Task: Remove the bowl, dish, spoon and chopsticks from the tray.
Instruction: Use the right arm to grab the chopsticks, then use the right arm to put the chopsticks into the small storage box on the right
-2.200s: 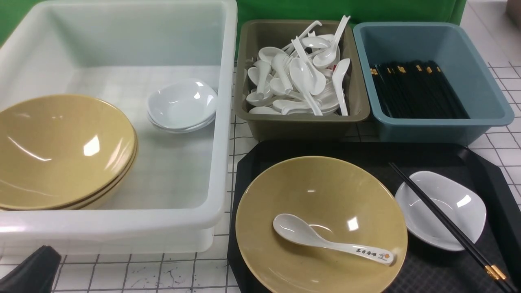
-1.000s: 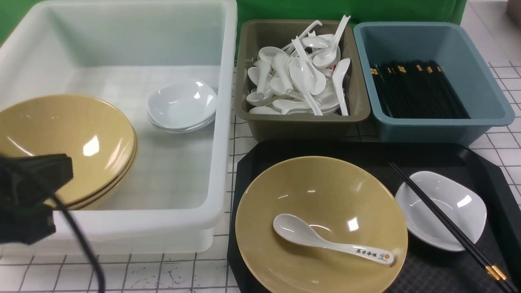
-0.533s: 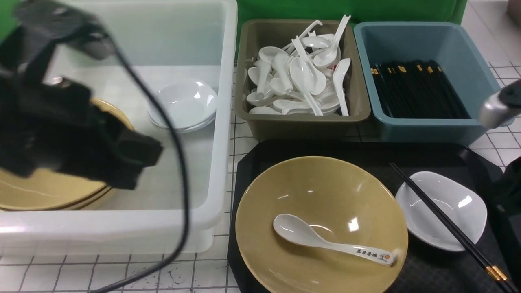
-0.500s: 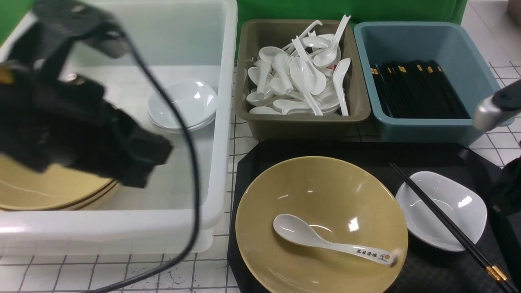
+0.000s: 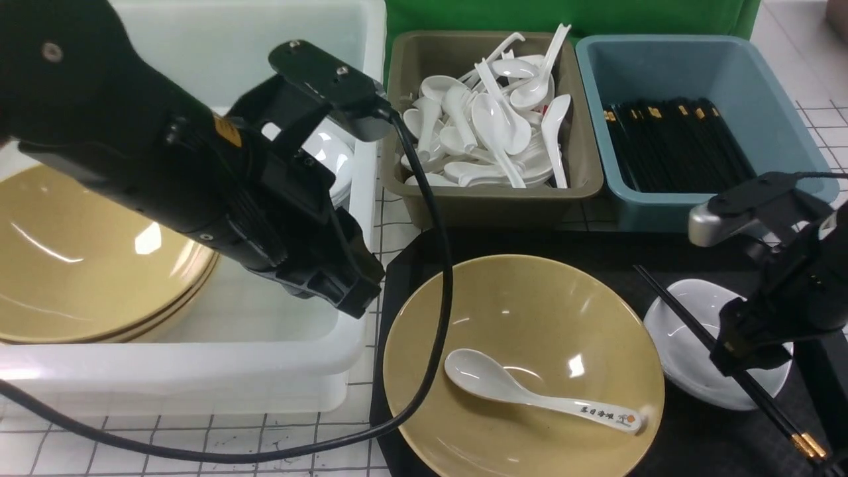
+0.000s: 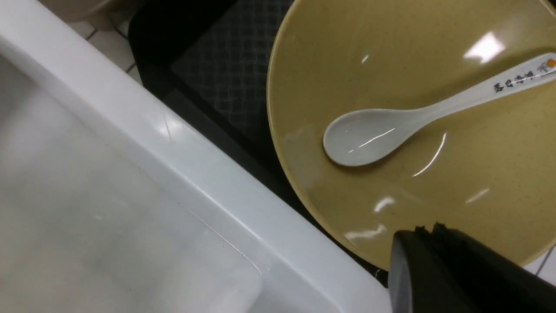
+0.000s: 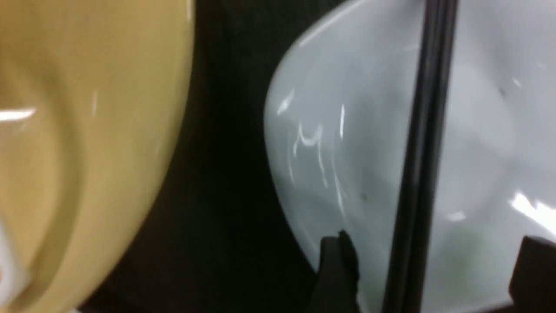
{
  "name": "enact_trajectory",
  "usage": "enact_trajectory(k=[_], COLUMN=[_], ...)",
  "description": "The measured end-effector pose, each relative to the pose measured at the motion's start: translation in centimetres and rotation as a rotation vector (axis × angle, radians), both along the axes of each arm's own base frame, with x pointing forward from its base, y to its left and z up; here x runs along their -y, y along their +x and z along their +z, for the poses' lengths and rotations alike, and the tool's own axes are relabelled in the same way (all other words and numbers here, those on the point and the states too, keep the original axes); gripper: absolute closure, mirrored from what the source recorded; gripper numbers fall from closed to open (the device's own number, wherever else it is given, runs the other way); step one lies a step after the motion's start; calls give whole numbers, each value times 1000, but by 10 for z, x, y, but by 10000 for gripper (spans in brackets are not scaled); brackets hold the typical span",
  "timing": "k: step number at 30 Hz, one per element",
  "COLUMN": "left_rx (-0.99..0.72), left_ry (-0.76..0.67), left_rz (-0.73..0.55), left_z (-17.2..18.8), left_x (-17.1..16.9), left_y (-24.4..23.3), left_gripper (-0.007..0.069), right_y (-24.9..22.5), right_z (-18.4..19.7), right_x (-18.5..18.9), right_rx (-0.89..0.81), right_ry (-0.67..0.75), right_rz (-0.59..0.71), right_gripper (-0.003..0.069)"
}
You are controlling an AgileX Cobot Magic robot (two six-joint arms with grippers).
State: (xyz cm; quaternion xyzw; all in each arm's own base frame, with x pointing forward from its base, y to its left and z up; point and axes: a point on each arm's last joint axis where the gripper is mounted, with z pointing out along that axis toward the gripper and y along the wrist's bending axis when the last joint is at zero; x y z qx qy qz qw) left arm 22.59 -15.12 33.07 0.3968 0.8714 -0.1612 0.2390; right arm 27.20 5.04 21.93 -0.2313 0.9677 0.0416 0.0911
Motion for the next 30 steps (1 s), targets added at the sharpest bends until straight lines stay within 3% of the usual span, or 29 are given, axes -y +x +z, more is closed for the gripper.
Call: enact_trajectory(k=[3, 7, 17, 23, 27, 30], left_rx=[4, 10, 14, 15, 28, 104], left_ry=[3, 8, 7, 7, -3, -76], left_rz=[-7, -20, -21, -21, -13, 53], left_z=[0, -1, 0, 0, 1, 8], left_x=[0, 0, 0, 0, 1, 5], left_y=[0, 1, 1, 1, 2, 12], left_gripper=[631, 631, 631, 631, 631, 631], right_y=[6, 12, 14, 13, 11, 18], right_z=[-10, -23, -36, -22, 15, 62], right_x=[-3, -3, -4, -4, -4, -5], right_rx=[2, -14, -71, -79, 7, 169], right_ry=[-23, -50, -64, -58, -39, -4], right_rz=[10, -1, 1, -37, -46, -57], right_gripper=[120, 177, 499, 503, 503, 503])
